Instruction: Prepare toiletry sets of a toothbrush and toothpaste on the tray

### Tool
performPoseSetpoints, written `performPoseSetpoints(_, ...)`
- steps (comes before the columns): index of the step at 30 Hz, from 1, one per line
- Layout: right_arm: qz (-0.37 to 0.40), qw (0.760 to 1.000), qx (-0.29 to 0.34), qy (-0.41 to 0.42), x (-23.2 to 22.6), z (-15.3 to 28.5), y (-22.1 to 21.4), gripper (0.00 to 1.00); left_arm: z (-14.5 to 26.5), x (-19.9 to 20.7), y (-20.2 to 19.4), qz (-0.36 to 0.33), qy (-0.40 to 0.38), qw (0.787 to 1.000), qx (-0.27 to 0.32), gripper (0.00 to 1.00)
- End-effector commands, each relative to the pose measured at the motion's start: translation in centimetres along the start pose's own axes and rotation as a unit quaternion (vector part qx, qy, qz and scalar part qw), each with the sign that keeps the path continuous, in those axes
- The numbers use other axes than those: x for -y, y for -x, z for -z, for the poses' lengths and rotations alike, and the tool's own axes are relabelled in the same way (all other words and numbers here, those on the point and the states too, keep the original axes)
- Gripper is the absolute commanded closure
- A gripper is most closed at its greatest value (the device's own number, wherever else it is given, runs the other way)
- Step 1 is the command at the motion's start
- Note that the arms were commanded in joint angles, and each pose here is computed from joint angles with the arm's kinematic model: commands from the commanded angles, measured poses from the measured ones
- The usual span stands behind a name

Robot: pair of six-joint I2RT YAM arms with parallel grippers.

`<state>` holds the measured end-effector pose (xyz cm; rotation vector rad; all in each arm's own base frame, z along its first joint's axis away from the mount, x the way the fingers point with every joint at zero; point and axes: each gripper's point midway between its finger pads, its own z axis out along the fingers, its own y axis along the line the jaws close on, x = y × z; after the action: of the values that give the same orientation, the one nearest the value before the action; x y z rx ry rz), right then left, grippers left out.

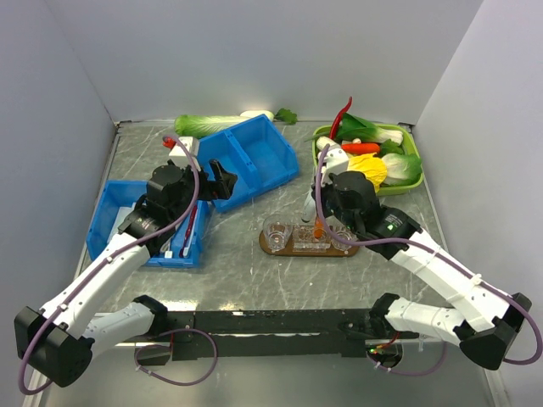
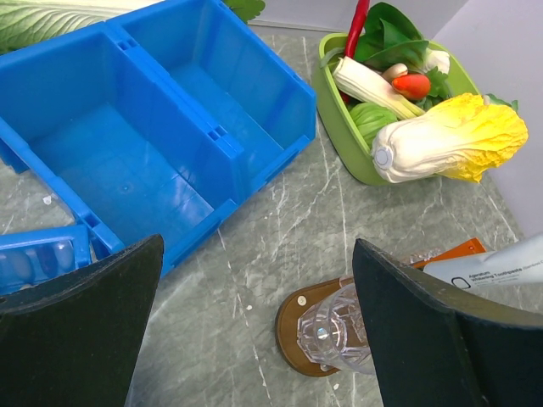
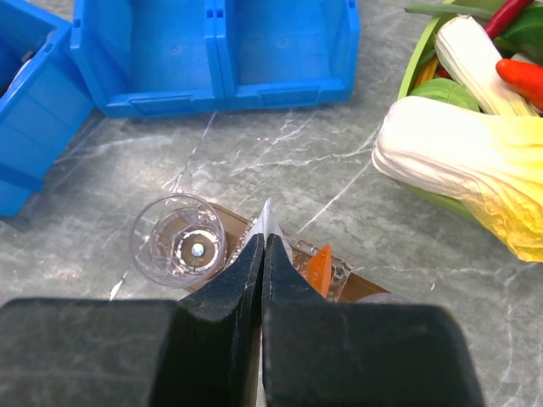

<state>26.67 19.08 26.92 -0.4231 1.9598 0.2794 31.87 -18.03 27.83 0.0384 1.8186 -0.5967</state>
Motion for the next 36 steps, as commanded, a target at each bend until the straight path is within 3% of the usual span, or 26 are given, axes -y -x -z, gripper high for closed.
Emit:
performPoseSetpoints(1,-0.011,0.999,0.039,-0.012,0.2,-0.2,1.8,1.0,0.1,0.5,1.4,0.006,-0.006,1.0,0.018,0.04)
performPoseSetpoints(36,-0.014,1.0,0.02,-0.012,-0.3,-2.3,-0.5,1.0,-0.5,0.9,0.6,0.008,-0.017,1.0,0.0,0.03)
